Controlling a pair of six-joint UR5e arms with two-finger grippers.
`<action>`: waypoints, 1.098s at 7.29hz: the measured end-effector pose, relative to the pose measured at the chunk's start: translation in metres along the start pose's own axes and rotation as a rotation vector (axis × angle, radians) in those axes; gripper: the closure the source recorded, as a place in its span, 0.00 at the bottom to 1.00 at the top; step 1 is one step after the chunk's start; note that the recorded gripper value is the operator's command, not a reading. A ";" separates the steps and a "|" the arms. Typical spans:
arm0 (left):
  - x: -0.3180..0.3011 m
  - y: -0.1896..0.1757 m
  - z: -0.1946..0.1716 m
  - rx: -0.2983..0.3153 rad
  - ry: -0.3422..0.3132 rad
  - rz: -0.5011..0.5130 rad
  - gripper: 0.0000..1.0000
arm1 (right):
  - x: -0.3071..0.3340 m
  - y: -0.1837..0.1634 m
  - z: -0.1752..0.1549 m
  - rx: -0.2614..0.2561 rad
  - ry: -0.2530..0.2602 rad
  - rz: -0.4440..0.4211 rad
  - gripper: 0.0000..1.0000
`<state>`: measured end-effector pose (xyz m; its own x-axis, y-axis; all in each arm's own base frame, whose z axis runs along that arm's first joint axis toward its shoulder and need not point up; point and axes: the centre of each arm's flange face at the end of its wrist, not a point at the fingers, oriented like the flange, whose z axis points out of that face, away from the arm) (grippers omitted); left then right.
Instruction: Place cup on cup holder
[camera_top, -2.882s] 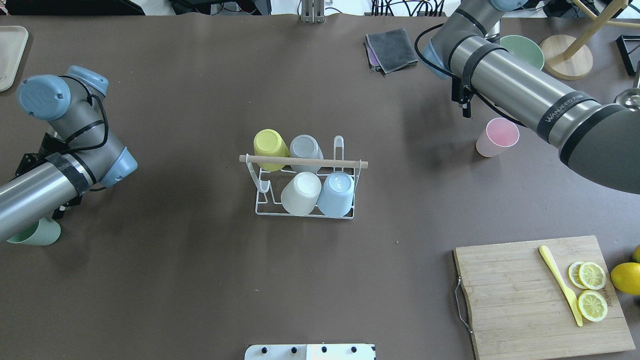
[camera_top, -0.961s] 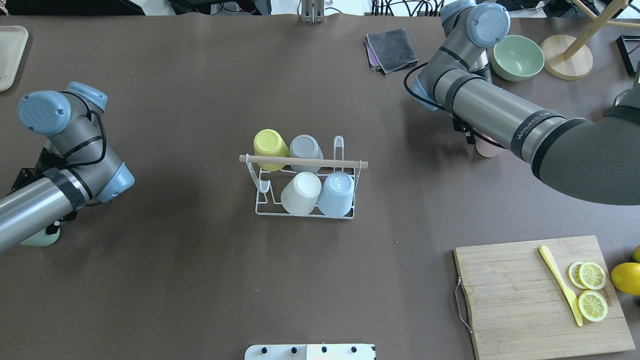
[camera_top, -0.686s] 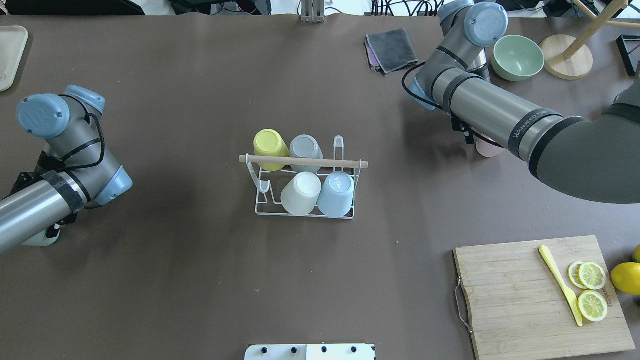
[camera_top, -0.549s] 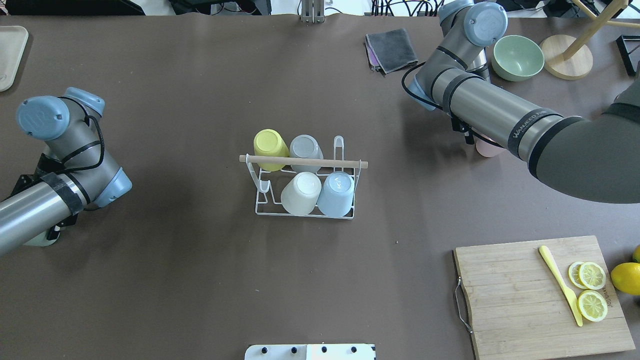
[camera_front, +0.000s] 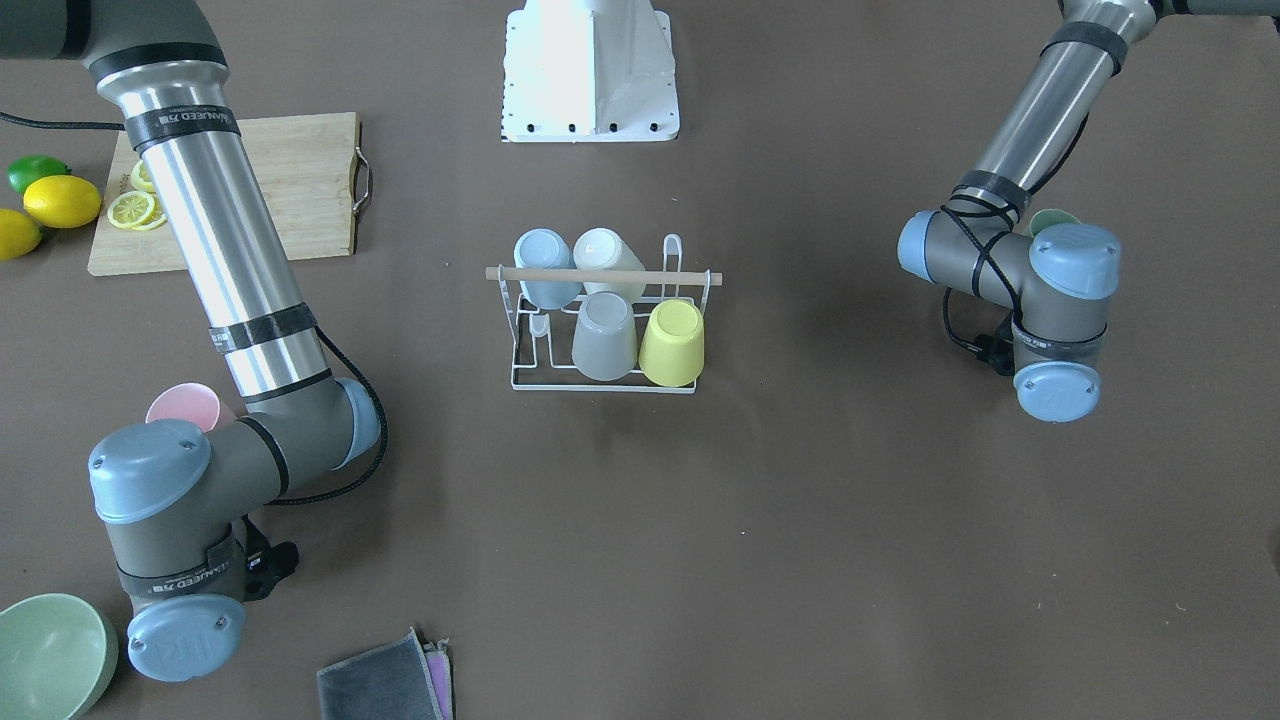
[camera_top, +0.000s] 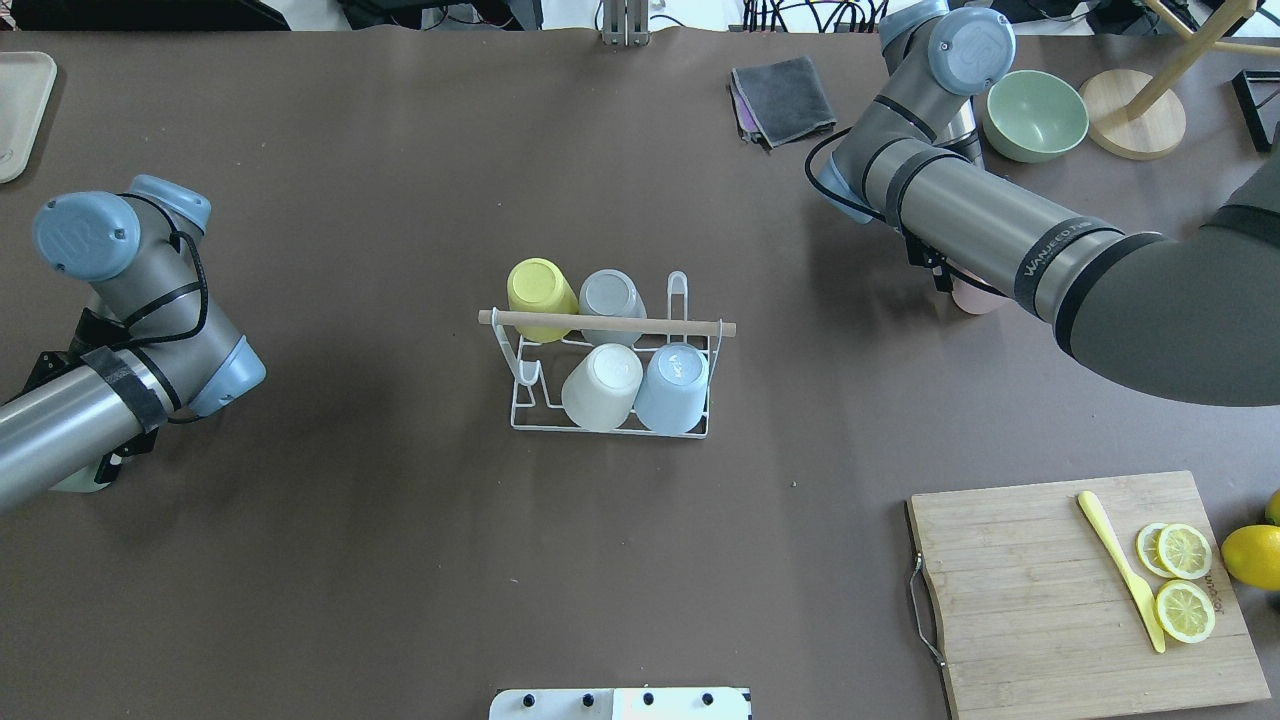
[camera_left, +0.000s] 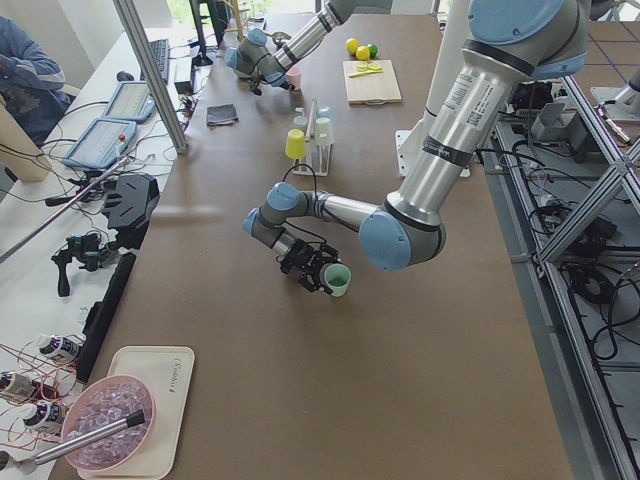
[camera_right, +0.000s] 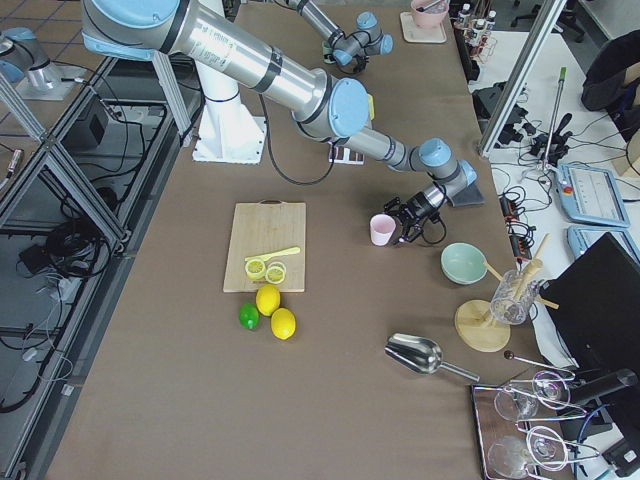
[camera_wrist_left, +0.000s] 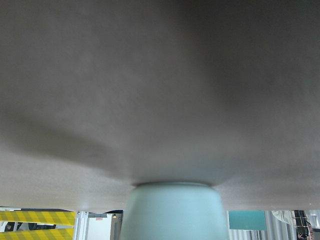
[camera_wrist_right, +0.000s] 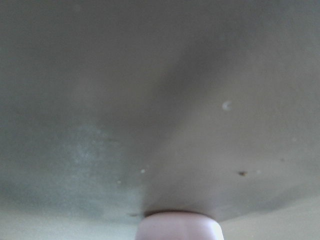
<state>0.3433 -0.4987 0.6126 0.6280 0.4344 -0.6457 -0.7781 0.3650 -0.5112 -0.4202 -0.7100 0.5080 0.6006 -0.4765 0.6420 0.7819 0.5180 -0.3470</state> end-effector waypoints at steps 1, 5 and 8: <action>0.002 0.002 0.000 0.002 -0.002 0.001 0.02 | 0.000 0.000 -0.001 -0.003 0.002 0.000 0.00; -0.008 0.015 0.030 -0.009 -0.004 -0.003 0.16 | 0.000 0.003 0.000 -0.025 0.008 -0.001 0.00; -0.009 0.013 0.035 -0.020 -0.006 -0.005 1.00 | -0.003 0.002 0.004 -0.040 0.019 -0.009 0.00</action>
<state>0.3278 -0.4690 0.6317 0.6320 0.4376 -0.6396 -0.7749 0.3505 -0.5260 -0.4209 -0.7051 0.5079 0.5966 -0.4943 0.6323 0.7929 0.4850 -0.3690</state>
